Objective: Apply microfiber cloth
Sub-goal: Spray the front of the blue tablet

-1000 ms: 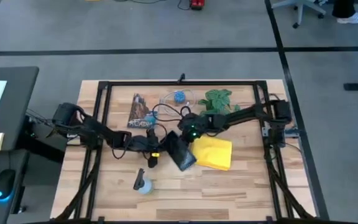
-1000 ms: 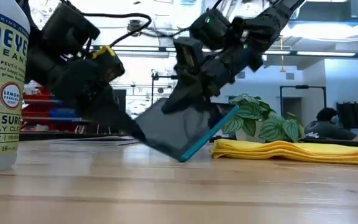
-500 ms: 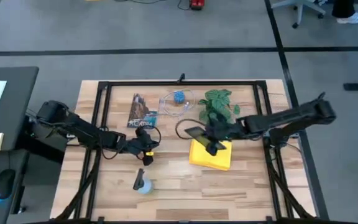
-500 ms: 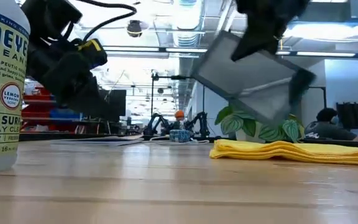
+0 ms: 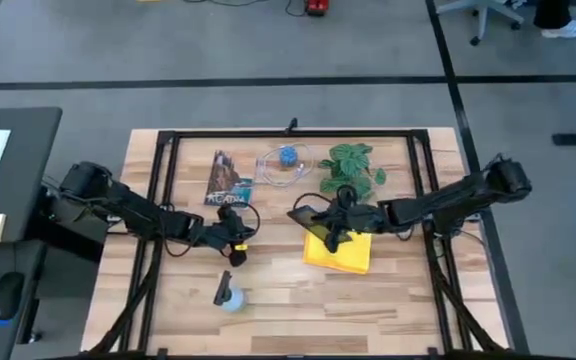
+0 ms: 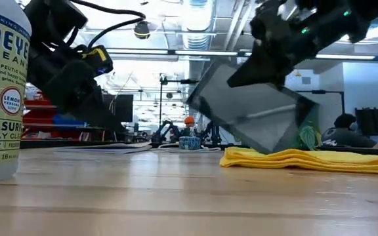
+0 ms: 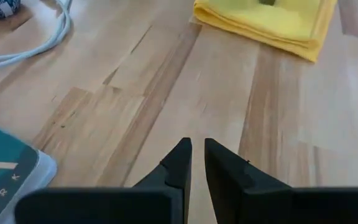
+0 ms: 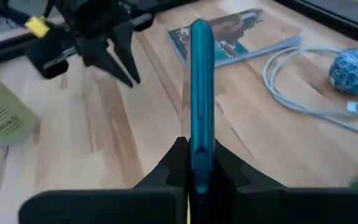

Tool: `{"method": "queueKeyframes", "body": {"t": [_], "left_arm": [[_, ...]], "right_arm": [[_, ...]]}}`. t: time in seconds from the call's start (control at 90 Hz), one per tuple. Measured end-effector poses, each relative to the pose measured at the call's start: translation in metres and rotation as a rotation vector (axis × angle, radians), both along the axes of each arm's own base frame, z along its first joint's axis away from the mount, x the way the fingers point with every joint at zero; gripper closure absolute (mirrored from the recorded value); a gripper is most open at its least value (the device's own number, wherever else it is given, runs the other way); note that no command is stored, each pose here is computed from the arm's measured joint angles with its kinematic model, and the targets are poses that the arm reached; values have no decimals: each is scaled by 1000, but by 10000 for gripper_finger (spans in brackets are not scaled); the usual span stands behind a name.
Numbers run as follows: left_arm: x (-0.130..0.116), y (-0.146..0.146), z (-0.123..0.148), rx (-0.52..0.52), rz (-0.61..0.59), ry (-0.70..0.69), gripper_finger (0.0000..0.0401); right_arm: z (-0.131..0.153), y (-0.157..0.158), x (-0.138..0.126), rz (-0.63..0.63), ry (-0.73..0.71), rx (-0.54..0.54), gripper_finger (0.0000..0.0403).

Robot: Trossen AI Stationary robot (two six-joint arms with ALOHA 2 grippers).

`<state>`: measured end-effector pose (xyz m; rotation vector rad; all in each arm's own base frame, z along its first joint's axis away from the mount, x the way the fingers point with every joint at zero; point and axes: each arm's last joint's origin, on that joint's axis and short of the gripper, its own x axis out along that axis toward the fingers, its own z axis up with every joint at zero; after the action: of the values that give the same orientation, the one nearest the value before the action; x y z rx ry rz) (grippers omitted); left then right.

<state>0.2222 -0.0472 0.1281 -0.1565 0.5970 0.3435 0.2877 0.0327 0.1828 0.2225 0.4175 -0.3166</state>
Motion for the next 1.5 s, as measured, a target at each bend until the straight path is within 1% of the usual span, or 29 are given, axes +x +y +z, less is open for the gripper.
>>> {"method": "queueKeyframes", "body": {"t": [0.111,0.2,0.289,0.456,0.567,0.656,0.789,0.878,0.933,1.0,1.056,1.122,1.2,1.267,1.389,1.5], "left_arm": [[0,0,0,-5,3,-2,377],[0,0,0,-7,4,-4,377],[0,0,0,-10,7,-4,377],[0,0,0,-12,9,-2,377],[0,0,0,-11,9,-2,377],[0,0,0,-11,9,1,377],[-1,0,-2,-19,19,13,377],[-1,0,-2,-20,20,14,377],[-1,0,-2,-20,20,13,377],[-1,0,-2,-20,20,13,377],[-1,0,-2,-20,20,12,377],[-1,0,-1,-22,20,4,377],[3,-3,4,-15,-5,-56,377],[8,-8,14,18,-65,-160,377],[18,-16,38,134,-165,-395,377],[25,-11,51,214,-168,-526,370]], "right_arm": [[-15,-2,15,-2,-52,-8,390],[-20,-1,25,2,-119,-12,390],[-20,-1,30,9,-140,-28,390],[-8,3,32,37,-157,-88,391],[5,3,30,-1,-201,-119,391],[12,6,27,-1,-215,-139,391],[31,18,15,10,-240,-147,391],[40,26,1,-17,-214,-136,391],[36,29,-11,-76,-192,-132,391],[27,35,-28,-151,-204,-120,391],[19,40,-42,-195,-249,-98,391],[9,45,-56,-217,-321,-46,391],[0,49,-67,-202,-409,17,391],[-4,52,-70,-193,-463,28,391],[0,53,-63,-181,-541,-19,391],[10,51,-48,-143,-610,-84,391]]}}
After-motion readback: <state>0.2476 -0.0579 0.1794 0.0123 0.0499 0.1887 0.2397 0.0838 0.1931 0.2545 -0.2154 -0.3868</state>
